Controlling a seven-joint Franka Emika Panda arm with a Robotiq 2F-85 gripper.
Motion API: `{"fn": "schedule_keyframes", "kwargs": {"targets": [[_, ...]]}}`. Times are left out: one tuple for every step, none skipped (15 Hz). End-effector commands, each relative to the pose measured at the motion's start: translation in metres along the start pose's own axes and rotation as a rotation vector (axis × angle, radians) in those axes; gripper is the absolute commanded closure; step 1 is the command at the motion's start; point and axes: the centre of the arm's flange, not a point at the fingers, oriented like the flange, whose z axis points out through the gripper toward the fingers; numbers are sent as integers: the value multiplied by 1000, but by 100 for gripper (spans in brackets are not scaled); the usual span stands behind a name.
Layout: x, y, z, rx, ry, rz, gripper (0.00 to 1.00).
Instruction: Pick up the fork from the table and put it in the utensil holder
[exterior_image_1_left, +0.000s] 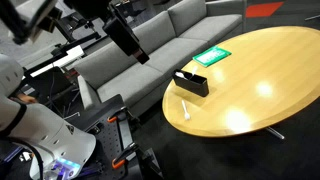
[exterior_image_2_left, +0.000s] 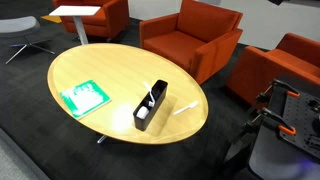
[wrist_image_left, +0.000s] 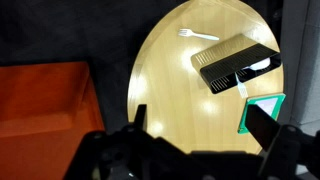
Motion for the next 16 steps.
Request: {"fn": "schedule_keyframes", "kwargs": {"targets": [[0, 0, 1, 0, -2, 0, 0], [0, 0, 1, 0, -4, 0, 0], [-1, 0, 2, 0, -5, 1, 0], [-1, 0, 2, 0, -6, 1, 0], [-1, 0, 2, 0, -6, 1, 0], [-1, 0, 2, 0, -7, 1, 0], [-1, 0, 2, 0, -7, 1, 0], [3, -3, 7, 14, -4, -10, 0], [7, -8, 13, 19, 3, -34, 0], [10, -17, 19, 22, 10, -65, 0], [14, -28, 29, 12, 17, -112, 0], [17, -37, 36, 4, 26, -149, 0], [21, -50, 49, 1, 34, -196, 0], [24, -60, 62, -15, 46, -240, 0], [27, -70, 74, -21, 54, -282, 0], [28, -79, 89, -28, 66, -329, 0]]}}
